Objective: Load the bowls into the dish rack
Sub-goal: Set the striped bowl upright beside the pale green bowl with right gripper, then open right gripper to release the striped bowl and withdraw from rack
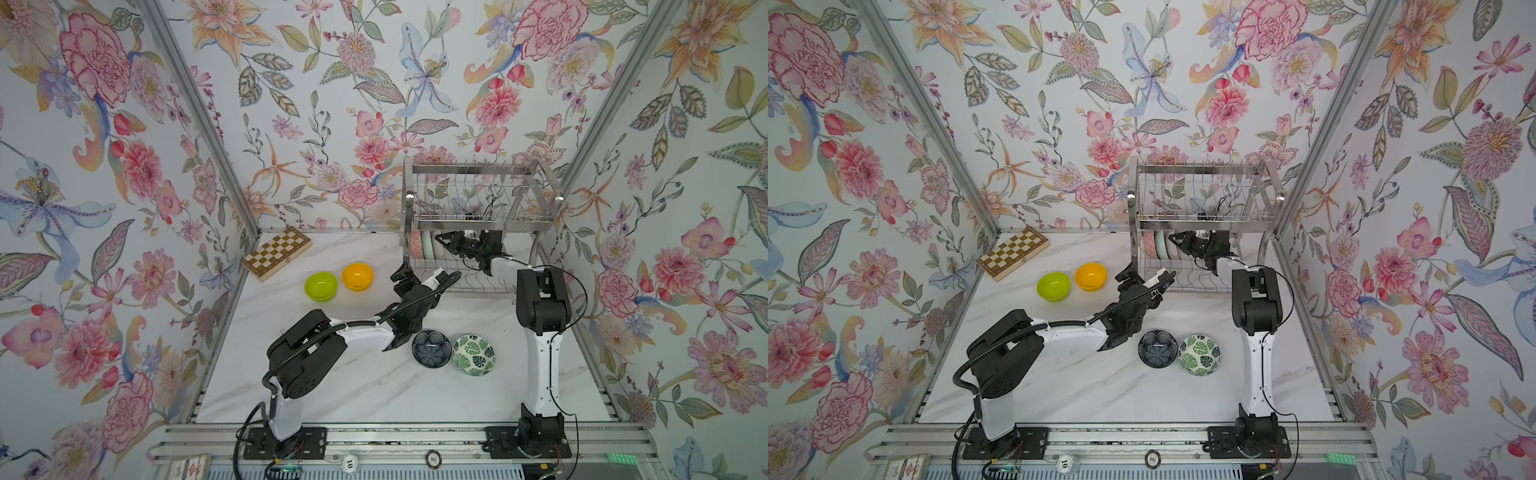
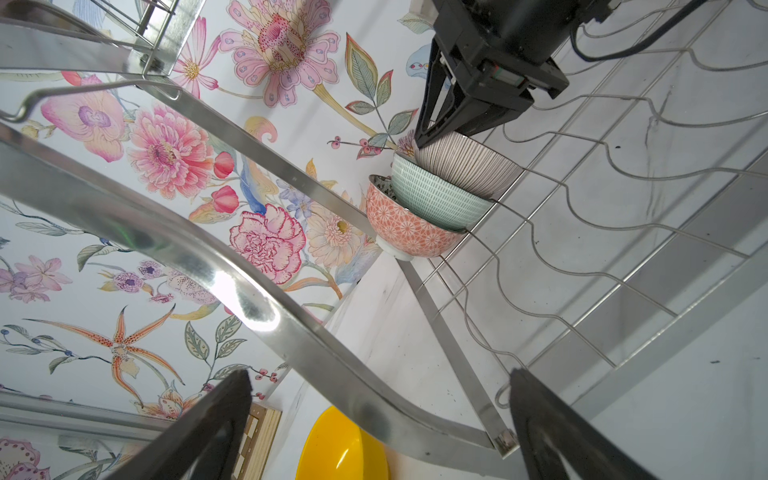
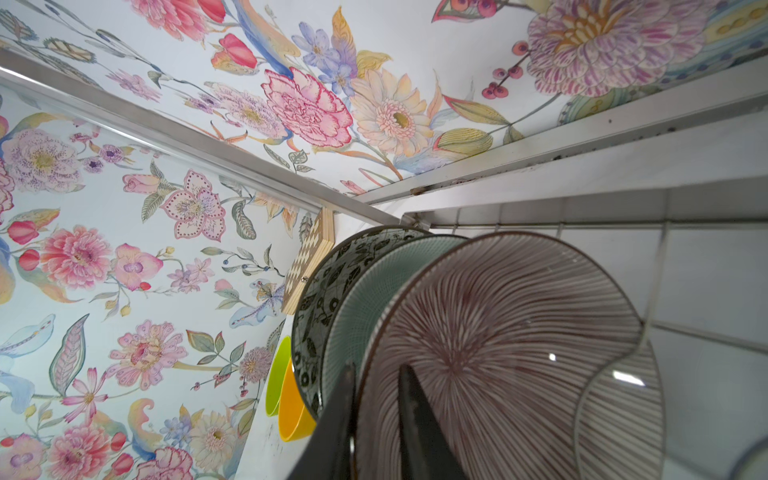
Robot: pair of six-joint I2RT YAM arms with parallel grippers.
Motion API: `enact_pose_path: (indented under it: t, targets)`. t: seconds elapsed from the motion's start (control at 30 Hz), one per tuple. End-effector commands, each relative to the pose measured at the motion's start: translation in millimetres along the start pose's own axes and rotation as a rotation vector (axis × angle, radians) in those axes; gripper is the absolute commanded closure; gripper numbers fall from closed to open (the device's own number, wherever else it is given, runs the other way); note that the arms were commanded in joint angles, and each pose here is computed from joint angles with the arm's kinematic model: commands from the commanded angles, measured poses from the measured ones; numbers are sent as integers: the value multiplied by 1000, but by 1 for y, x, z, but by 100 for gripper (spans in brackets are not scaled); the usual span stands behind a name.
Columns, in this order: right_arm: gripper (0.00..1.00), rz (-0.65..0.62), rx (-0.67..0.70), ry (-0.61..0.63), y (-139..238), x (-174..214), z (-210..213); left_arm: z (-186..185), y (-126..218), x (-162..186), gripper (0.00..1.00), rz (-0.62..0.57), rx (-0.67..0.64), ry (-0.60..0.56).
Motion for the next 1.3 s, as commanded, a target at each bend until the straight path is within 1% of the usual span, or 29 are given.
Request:
enact_pose_path:
  t: [0.0,0.17,0.43,0.53,0.6,0.7,0.87,1.03,1.07,1.1,1.13,1.27]
  targets:
    - [75,-63,-10,31,14,-6,21,5,6,-4,1,1,-11,25]
    - [69,-82,-16,31,22,-2,25,10,11,-1,1,8,-5,64]
    - [62,-87,-23,32,31,7,31,16,21,5,1,18,14,142]
    - [59,-89,-23,28,35,11,34,19,26,8,1,20,27,195]
    - [54,-96,-23,30,40,15,35,22,30,10,1,26,44,242]
    - [52,-116,-23,29,47,22,37,24,36,14,1,26,74,304]
    - [45,-153,-22,19,60,37,40,31,45,25,1,52,92,366]
    - [36,-169,-20,9,72,51,46,46,53,42,1,55,127,489]
    - [34,-168,-19,7,73,54,47,44,52,46,1,65,139,504]
    - [31,-171,-14,7,75,57,47,56,58,48,1,47,133,548]
    - [30,-173,-10,9,76,60,48,60,59,52,1,47,140,576]
    - [17,-165,15,21,80,72,52,68,64,66,1,51,156,661]
Point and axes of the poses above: each gripper's point midway between its finger pads, its own y axis back along the fingers, its own z axis along the line the jaws close on, x = y × z, the point moved 10 cm from there along y, back along the fingers, and after that the axes turned 14 degrees about -y, right-handed, at the moved point
